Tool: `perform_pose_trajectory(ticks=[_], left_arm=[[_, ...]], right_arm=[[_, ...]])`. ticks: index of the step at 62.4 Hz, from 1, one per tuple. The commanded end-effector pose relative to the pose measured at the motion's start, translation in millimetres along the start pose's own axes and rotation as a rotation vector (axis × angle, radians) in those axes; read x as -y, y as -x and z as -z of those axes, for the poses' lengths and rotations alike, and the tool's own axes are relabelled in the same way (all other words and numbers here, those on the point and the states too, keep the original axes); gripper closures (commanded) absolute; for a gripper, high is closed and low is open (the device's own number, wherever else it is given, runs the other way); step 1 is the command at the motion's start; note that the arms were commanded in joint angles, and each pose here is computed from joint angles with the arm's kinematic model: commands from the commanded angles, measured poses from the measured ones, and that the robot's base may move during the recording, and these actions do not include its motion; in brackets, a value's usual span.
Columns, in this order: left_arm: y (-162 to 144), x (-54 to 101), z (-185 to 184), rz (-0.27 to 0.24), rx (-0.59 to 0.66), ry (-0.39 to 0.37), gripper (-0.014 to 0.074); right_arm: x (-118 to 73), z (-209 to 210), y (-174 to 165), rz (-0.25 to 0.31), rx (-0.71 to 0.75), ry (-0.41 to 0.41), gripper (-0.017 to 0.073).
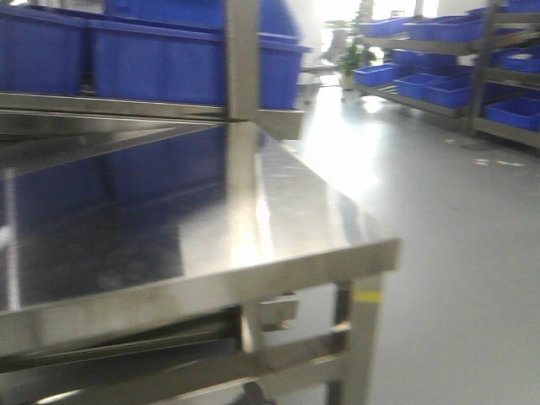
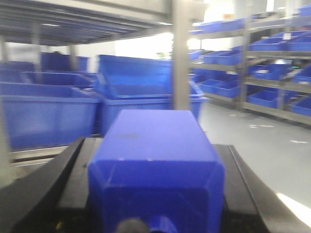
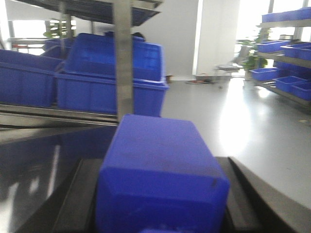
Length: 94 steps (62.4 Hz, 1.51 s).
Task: Pick and sort blue part to right shelf
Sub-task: 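Drive the base away from the table carrying both parts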
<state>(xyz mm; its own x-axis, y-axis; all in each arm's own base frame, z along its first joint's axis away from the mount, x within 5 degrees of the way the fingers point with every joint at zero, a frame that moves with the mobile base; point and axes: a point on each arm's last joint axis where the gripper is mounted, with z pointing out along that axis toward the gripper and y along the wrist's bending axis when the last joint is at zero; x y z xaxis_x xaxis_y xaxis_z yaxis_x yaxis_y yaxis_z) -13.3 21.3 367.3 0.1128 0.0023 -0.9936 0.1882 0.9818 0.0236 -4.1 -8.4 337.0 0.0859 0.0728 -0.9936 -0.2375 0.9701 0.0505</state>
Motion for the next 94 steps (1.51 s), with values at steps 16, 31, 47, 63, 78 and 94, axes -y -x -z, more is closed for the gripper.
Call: perform_pose_trajectory(ticks=[16,31,47,63,78,94], left_arm=[[13.2,0.8,-0.7,-0.006,0.086,-0.015,0.0323],[13.2,0.8,-0.7,-0.006,0.086,-0.015,0.0323],[13.2,0.8,-0.7,-0.006,0.086,-0.015,0.0323],[13.2,0.8,-0.7,-0.006,0.086,-0.015,0.0323],[13.2,0.8,-0.7,-0.006,0.086,-0.015,0.0323],[13.2,0.8,-0.7,-0.006,0.086,-0.015,0.0323]], right_arm=[[-1.1,0.7,16.0,0.023,0.105,0.007,0.0360],[-1.1,0.7,16.0,0.023,0.105,0.007,0.0360],[-1.1,0.7,16.0,0.023,0.105,0.007,0.0360],[-1.1,0.7,16.0,0.023,0.105,0.007,0.0360],[-1.1,0.7,16.0,0.023,0.105,0.007,0.0360],[-1.1,0.7,16.1,0.023,0.105,0.006,0.0360]])
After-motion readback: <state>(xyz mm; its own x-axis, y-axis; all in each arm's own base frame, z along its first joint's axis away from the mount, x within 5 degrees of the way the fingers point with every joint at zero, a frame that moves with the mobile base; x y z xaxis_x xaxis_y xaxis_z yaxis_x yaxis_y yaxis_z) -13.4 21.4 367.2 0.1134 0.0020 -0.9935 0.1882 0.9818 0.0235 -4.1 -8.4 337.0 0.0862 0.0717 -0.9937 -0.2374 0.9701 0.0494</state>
